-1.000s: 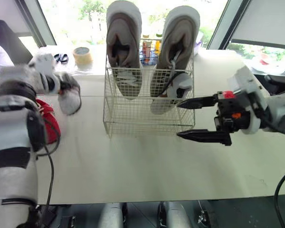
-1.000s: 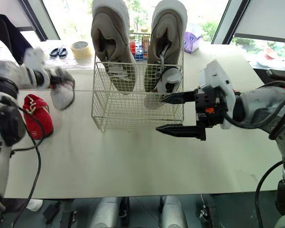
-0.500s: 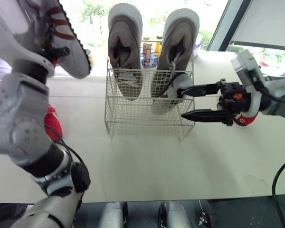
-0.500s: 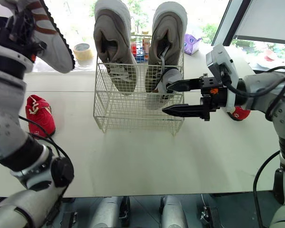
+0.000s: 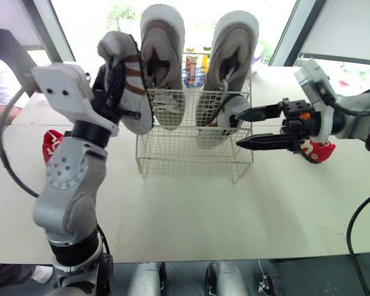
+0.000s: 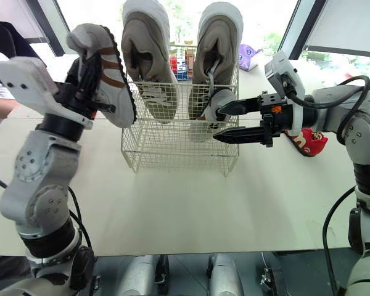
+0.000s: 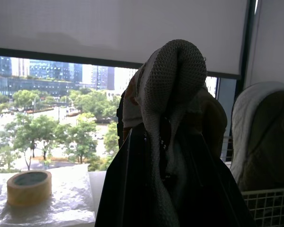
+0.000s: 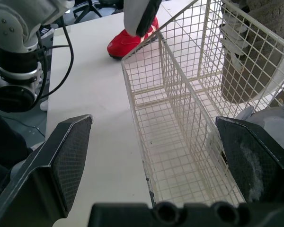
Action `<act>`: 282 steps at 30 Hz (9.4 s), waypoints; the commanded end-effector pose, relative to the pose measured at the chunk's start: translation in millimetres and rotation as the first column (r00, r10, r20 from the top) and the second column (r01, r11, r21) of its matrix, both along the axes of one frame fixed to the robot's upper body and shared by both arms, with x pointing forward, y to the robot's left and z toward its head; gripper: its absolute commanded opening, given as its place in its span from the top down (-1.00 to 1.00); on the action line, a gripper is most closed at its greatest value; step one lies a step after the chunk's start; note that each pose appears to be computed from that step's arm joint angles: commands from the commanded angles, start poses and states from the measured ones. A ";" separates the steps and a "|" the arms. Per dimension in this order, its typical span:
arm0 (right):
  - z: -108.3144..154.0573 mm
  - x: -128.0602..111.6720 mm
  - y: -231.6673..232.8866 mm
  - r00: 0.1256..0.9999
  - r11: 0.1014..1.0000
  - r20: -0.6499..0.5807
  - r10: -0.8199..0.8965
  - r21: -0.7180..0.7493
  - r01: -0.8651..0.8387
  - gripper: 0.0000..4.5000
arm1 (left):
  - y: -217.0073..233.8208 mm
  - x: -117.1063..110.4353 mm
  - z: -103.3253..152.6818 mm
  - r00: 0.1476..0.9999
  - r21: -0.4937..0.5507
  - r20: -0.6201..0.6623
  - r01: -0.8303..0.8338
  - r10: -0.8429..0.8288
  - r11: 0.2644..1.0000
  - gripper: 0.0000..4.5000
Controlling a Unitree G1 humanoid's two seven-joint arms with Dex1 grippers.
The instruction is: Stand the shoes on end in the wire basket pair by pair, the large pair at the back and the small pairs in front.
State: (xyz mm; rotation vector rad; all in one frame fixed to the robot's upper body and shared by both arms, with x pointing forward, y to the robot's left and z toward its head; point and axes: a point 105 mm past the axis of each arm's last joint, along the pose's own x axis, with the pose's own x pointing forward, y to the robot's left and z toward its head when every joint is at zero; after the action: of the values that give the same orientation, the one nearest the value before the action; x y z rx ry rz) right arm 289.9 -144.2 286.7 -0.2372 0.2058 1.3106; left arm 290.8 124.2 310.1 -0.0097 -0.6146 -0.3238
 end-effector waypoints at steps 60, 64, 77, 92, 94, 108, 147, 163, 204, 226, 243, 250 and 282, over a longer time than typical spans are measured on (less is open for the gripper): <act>-31.1 -31.1 -15.0 0.986 0.987 -0.056 -0.156 0.019 0.157 -1.00 | -23.6 11.1 -50.4 0.908 0.023 -0.268 0.342 -0.323 0.940 -0.78; -33.7 -29.7 -16.1 0.986 0.988 -0.058 -0.153 0.012 0.154 -1.00 | -18.0 -1.2 -44.8 0.849 -0.052 -0.310 0.434 -0.427 0.900 -0.78; -38.2 -11.2 -70.3 0.919 0.920 -0.060 -0.391 -0.009 0.391 -1.00 | 30.4 -32.2 -38.9 0.666 -0.085 -0.473 0.617 -0.577 0.782 -1.00; -82.7 1.0 -185.4 0.529 0.510 -0.063 -0.846 0.193 0.838 -1.00 | -4.3 -94.5 -76.1 0.402 -0.168 -0.612 0.775 -0.681 0.609 -1.00; -94.2 -5.1 -200.1 0.485 0.477 -0.045 -0.873 0.127 0.870 -1.00 | -21.9 -109.6 -87.5 0.323 -0.186 -0.634 0.818 -0.703 0.544 -1.00; -132.3 -0.5 -240.9 0.387 0.386 -0.016 -0.922 0.061 0.921 -1.00 | -51.2 -116.1 -112.9 0.265 -0.154 -0.667 0.865 -0.696 0.478 -1.00; -161.3 89.9 -232.6 0.282 0.271 -0.067 -0.957 0.141 0.952 0.36 | -28.0 -93.5 -83.4 0.375 -0.083 -0.674 0.818 -0.637 0.569 -1.00; 109.3 38.6 -219.4 0.184 0.516 0.522 -0.833 0.611 0.601 0.36 | 38.7 -37.8 43.1 0.540 -0.202 -0.291 0.772 -0.790 0.602 -1.00; 110.3 -20.8 40.6 0.386 0.971 0.891 0.238 -0.226 -0.076 0.38 | -28.9 11.5 51.1 0.251 -0.161 -0.405 0.927 -0.879 0.339 0.27; 117.3 -5.8 39.9 0.993 0.377 0.000 -0.121 0.925 0.046 -0.98 | -18.5 -1.3 75.5 0.413 -0.484 0.251 0.837 -0.875 0.256 0.89; 136.0 -9.7 66.5 0.993 0.390 0.062 -0.096 0.920 -0.020 -0.98 | -35.0 11.6 61.2 0.434 -0.420 0.106 0.835 -0.895 0.356 0.89; 136.8 -14.2 72.5 0.995 0.393 0.071 -0.074 0.919 -0.036 -0.98 | -41.9 10.8 58.3 0.406 -0.400 0.096 0.852 -0.909 0.339 0.89; 87.3 -22.2 13.9 0.932 0.926 0.350 -0.088 0.373 -0.053 0.76 | -8.0 -33.4 3.0 0.679 -0.314 -0.329 0.577 -0.656 0.754 -0.66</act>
State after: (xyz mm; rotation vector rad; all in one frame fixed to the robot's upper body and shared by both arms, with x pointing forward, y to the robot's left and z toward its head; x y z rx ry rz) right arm 277.4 -136.3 373.1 -0.0615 -0.3395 1.2004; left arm 269.4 112.0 306.3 -0.4868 -0.1621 -0.9051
